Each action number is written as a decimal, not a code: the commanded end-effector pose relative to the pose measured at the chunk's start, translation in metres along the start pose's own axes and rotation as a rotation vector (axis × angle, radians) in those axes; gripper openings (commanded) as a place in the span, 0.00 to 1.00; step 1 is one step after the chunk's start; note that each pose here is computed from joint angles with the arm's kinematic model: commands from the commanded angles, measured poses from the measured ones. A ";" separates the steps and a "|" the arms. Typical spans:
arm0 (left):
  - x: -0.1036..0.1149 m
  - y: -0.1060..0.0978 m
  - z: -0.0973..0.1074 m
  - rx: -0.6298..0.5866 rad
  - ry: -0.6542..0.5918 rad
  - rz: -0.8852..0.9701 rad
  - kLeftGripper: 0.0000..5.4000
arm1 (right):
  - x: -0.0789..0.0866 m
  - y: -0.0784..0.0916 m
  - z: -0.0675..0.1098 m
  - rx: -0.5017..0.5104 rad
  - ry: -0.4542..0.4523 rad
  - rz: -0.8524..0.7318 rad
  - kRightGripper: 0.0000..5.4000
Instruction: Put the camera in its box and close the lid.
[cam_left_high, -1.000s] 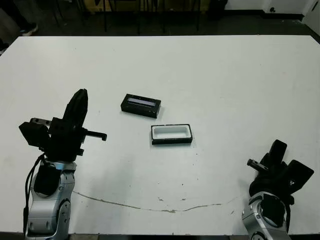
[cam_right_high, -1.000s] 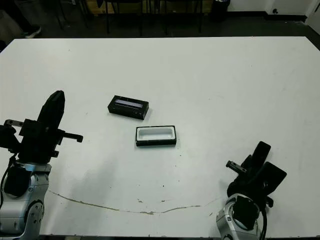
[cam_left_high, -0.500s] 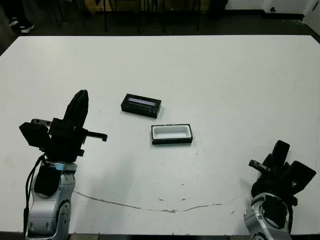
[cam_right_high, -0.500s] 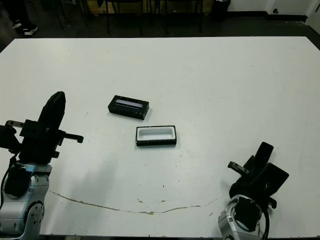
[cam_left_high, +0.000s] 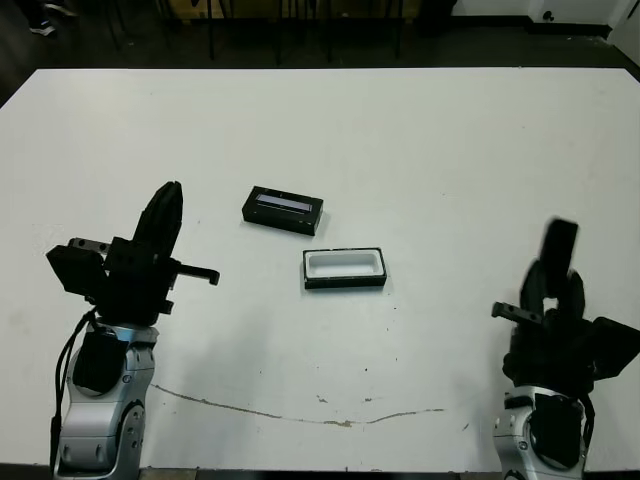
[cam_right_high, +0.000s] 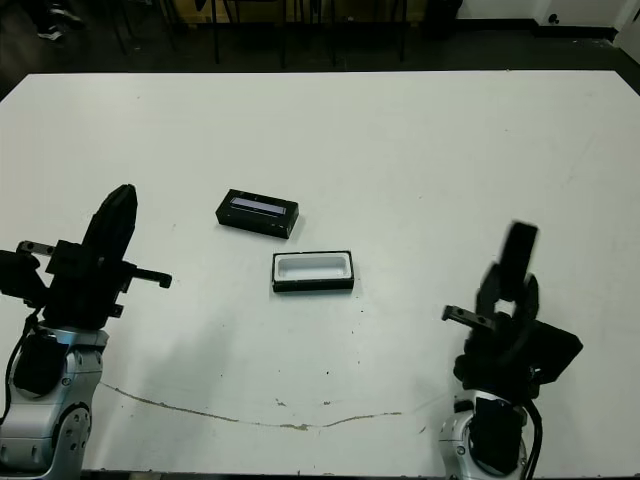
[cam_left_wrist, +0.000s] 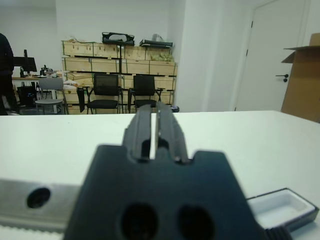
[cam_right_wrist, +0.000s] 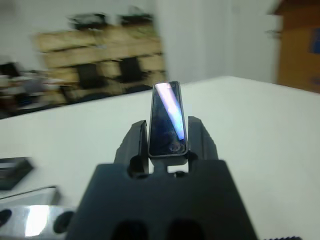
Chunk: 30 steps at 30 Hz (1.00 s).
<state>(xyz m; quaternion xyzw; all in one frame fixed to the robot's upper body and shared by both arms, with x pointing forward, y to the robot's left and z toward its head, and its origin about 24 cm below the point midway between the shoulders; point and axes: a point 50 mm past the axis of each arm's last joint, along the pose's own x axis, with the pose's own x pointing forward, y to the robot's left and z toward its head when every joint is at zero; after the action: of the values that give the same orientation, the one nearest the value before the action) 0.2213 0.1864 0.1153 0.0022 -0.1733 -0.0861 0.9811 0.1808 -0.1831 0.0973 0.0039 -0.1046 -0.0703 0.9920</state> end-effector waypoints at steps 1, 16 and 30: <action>-0.004 0.000 -0.005 -0.001 0.044 0.012 0.00 | 0.005 -0.010 0.008 -0.123 0.039 0.224 0.11; -0.007 -0.006 -0.004 -0.013 0.063 0.027 0.00 | 0.101 -0.001 0.035 -0.272 0.173 0.852 0.11; -0.009 -0.007 -0.005 0.014 0.073 0.034 0.00 | 0.153 0.015 0.034 -0.333 0.393 1.355 0.11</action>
<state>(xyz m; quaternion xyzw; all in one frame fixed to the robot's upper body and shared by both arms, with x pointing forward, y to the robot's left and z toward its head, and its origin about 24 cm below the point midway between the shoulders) 0.2149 0.1792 0.1114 0.0053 -0.1530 -0.0726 0.9855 0.3210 -0.1877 0.1631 -0.1941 0.0898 0.5383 0.8151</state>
